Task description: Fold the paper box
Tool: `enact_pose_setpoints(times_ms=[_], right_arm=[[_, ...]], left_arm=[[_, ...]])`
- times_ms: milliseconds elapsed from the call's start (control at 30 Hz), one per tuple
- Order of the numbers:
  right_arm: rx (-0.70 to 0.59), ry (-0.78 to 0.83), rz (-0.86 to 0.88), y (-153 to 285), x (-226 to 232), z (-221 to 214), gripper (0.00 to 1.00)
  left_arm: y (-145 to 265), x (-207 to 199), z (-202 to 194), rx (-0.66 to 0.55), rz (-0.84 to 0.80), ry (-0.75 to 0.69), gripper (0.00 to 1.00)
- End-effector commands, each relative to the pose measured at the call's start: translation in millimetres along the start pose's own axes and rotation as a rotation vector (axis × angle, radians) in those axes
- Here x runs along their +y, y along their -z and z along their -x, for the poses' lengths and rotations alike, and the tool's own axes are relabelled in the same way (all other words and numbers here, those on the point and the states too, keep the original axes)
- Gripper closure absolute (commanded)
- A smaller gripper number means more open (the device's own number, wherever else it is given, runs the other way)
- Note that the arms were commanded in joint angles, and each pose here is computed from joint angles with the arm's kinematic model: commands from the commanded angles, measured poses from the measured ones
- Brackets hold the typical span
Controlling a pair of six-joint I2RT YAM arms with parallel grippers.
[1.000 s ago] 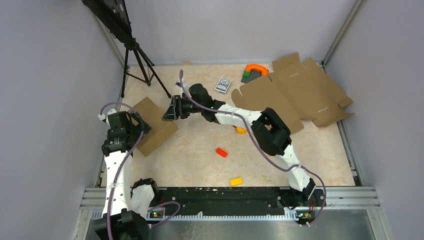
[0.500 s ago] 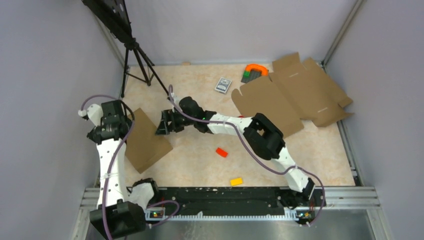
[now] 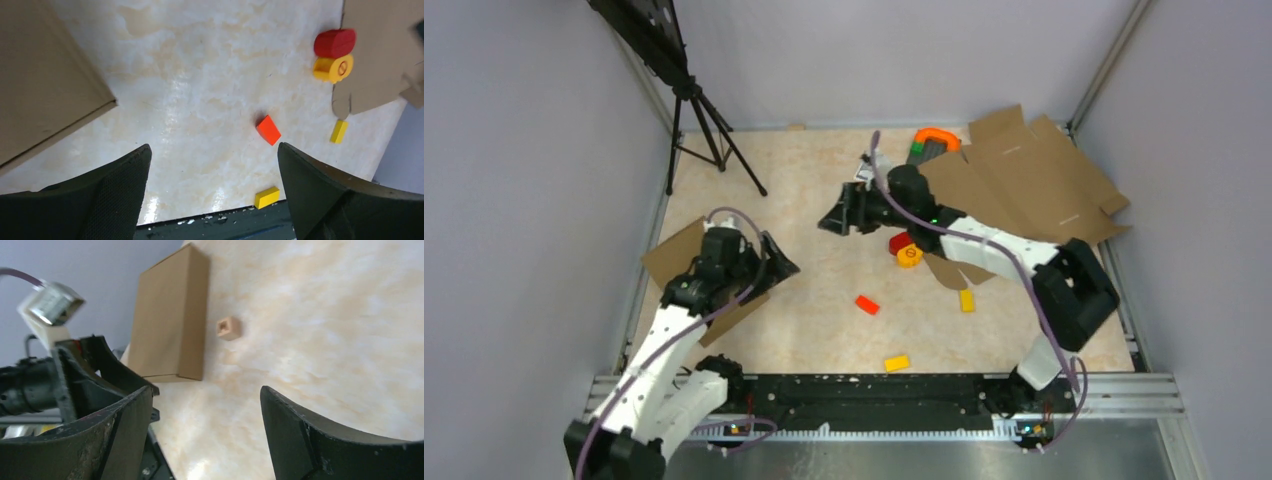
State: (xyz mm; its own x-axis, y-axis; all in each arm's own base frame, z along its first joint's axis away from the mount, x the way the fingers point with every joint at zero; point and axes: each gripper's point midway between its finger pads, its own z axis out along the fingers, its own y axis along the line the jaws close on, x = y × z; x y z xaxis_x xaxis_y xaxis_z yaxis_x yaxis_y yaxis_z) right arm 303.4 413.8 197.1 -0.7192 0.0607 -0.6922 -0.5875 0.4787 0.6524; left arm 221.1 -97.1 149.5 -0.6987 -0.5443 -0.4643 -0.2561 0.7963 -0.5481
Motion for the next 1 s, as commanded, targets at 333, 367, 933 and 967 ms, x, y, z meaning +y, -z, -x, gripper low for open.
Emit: enact_pose_setpoints(times_ms=[333,367,933,967], right_arm=[[-0.195,0.127,-0.502,148.5,-60.2,21.2,0.22],[-0.175,0.109,-0.521,154.5,-63.1,12.7,0.22],[0.052,-0.063,-0.829,263.0,-73.6,-116.0,0.34],[0.034,-0.088,-0.878,271.1,-80.6,-114.4,0.38]], left_arm=[[-93.5,26.5,-47.7,0.204,0.174,0.027,0.03],[-94.4,41.2,-42.7,0.195,0.216,0.054,0.03],[-42.3,-87.4,-92.9,0.25,-0.252,-0.315,0.08],[-38.5,-103.9,-111.1,0.281,-0.286,-0.363,0.09]])
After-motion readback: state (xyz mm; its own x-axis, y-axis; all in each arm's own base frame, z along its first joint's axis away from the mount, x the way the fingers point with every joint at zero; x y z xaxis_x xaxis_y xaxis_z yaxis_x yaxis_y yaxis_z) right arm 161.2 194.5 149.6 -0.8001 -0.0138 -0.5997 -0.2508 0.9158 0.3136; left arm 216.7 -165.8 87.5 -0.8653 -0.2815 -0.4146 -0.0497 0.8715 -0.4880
